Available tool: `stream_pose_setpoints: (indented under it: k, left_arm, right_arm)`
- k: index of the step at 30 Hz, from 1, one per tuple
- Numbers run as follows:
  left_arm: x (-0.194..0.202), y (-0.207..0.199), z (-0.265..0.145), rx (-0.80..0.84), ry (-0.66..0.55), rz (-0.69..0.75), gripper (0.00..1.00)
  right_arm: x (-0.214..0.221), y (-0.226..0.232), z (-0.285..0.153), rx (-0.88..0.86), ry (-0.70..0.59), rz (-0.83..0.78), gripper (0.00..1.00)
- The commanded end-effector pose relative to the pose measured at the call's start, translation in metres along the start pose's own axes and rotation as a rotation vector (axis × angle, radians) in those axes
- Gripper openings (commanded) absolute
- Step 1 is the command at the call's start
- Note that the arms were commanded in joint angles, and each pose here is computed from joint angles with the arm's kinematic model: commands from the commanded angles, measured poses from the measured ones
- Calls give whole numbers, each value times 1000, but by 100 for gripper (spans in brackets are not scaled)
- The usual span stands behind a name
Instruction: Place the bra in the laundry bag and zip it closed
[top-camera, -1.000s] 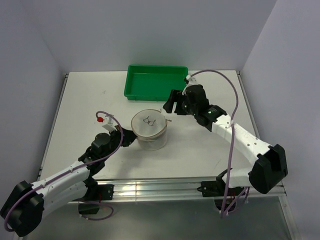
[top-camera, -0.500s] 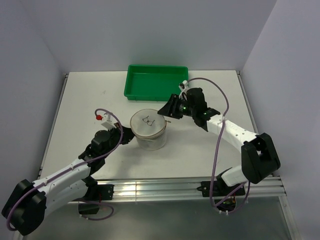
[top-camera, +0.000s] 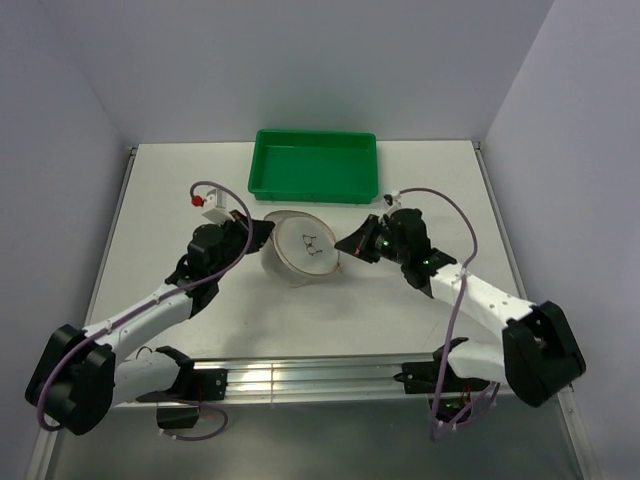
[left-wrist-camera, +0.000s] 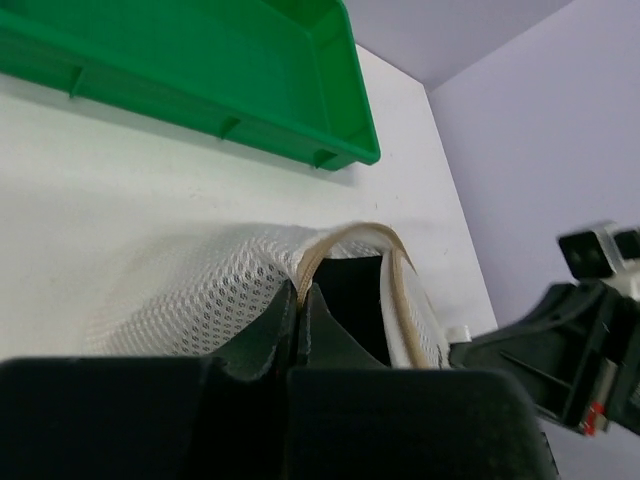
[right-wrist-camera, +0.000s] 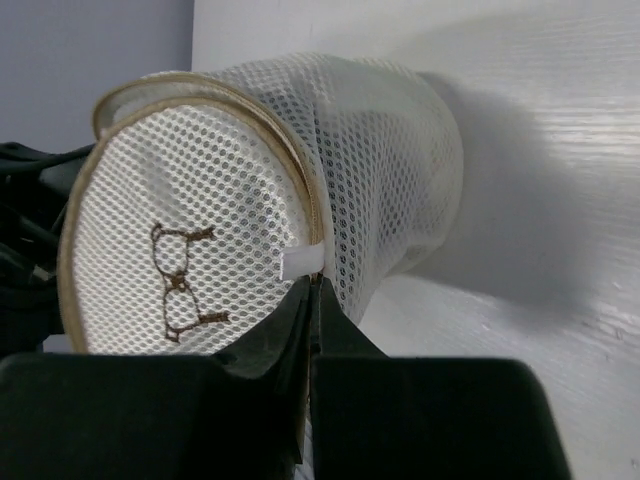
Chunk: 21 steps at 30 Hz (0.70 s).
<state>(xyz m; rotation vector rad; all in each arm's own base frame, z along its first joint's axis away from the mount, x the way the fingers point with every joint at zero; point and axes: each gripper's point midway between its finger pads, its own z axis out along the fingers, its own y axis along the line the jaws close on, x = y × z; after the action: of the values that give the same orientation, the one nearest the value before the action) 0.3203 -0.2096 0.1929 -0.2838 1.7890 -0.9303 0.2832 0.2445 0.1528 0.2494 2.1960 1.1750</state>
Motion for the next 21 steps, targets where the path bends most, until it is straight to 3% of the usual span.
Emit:
stream_pose_setpoints:
  k: [1,3,6,7,9,15,21]
  left_arm:
    - [-26,-21,19,55,-45,41,0]
    - [-27,-17,25,38,-39,40,5]
    - [-19,-15,22,40,-3,27,35]
    - [-14,-10,18,16,16,24,56]
    - [-17,-9,6,-1,19,27,75]
    - [-3,-2,-35,-31,79,-6,80]
    - [24,-10,-43,23,217,-57,69]
  right_arm:
    - [-34,7,-17,13,-243,31,0]
    - [-34,10,-23,19,-300,41,0]
    - [-36,16,-25,24,-361,54,0]
    - [-38,17,-25,33,-375,52,0]
    - [-41,21,-24,56,-403,44,0]
    - [-44,18,-16,69,-428,62,0]
    - [-39,15,-14,65,-416,69,0]
